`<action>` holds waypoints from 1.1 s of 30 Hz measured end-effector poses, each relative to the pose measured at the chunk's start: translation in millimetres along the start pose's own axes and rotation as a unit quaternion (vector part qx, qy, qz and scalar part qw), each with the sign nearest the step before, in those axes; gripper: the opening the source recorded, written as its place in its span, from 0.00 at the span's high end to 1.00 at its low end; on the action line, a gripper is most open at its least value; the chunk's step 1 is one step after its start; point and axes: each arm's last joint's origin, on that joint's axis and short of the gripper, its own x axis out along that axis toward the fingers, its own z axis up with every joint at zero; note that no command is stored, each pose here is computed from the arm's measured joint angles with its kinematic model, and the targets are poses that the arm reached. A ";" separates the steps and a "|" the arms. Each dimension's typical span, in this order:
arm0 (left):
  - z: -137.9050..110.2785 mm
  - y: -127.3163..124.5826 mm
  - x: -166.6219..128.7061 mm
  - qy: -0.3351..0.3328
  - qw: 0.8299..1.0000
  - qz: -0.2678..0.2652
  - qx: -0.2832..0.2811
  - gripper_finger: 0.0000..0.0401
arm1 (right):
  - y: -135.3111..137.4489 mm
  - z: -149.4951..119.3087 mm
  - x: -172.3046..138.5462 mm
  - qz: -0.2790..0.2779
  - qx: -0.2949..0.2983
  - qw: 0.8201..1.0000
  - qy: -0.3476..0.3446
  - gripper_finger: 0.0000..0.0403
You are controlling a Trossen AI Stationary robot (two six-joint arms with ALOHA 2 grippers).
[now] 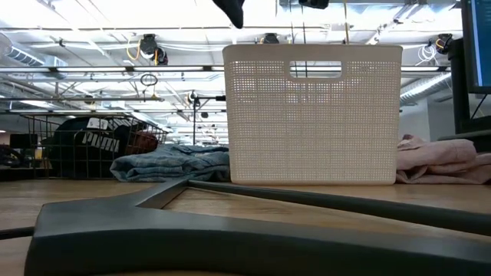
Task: Pick & Place Cloths
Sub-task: Put the blue sock into the transparent bin
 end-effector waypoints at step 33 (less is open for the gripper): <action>-14.0 5.6 11.7 0.052 0.991 -0.107 -0.056 0.94 | 2.0 -1.0 -0.4 0.031 0.019 0.999 0.035 0.82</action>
